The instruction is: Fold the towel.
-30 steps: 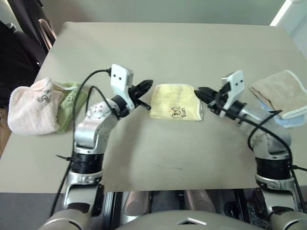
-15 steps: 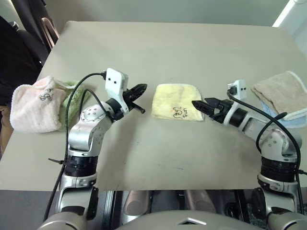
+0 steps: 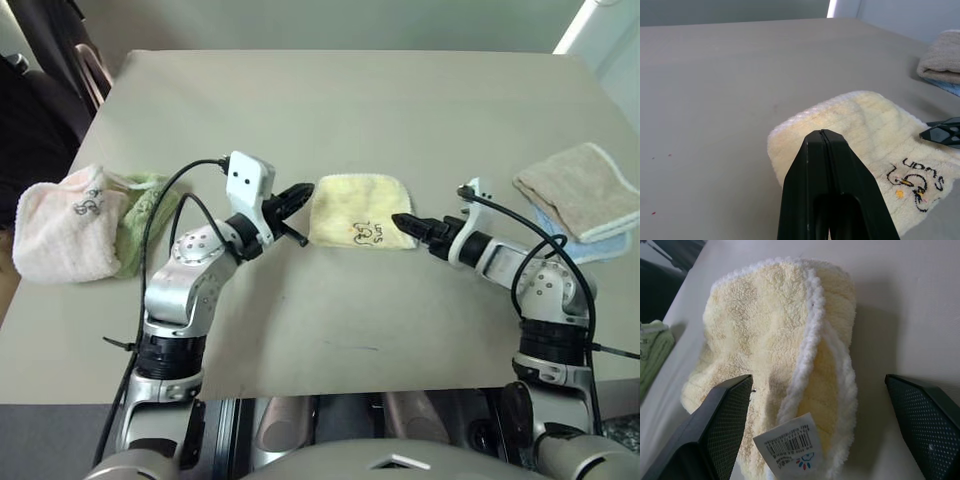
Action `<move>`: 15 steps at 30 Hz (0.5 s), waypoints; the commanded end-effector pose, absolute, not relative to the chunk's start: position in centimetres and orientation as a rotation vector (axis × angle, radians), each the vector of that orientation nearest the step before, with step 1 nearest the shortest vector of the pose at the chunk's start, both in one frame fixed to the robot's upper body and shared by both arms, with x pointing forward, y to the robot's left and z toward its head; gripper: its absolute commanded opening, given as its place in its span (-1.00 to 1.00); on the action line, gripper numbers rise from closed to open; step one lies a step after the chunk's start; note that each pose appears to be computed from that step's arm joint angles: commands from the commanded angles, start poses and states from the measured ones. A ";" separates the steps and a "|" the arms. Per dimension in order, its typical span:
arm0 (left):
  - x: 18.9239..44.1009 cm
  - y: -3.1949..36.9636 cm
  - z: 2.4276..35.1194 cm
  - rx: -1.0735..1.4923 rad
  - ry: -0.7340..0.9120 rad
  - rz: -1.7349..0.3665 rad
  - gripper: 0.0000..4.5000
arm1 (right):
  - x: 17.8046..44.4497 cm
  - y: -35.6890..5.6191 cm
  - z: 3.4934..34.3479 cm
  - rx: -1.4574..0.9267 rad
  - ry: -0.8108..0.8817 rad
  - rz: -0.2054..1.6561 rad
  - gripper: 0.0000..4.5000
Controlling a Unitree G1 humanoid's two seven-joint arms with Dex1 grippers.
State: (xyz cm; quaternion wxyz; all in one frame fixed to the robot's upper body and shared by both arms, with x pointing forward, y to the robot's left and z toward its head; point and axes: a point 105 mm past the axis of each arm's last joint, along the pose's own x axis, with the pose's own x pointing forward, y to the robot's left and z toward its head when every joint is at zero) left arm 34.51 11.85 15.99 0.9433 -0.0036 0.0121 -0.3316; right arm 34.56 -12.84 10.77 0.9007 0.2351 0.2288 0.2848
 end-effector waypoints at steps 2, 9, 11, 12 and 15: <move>34.0 10.9 17.5 0.009 -0.030 -0.718 -1.00 | 33.8 -9.4 11.6 0.538 0.497 0.727 0.99; 34.1 10.6 17.4 0.009 -0.030 -0.724 -1.00 | 33.6 -7.9 12.1 0.540 0.509 0.782 0.99; 34.0 10.7 17.3 0.010 -0.029 -0.720 -1.00 | 33.7 -7.9 12.0 0.548 0.510 0.773 0.91; 34.0 10.7 17.3 0.011 -0.028 -0.718 -1.00 | 33.8 -8.0 12.0 0.553 0.510 0.765 0.82; 34.0 10.8 17.2 0.011 -0.028 -0.712 -1.00 | 33.9 -8.3 12.1 0.576 0.502 0.757 0.43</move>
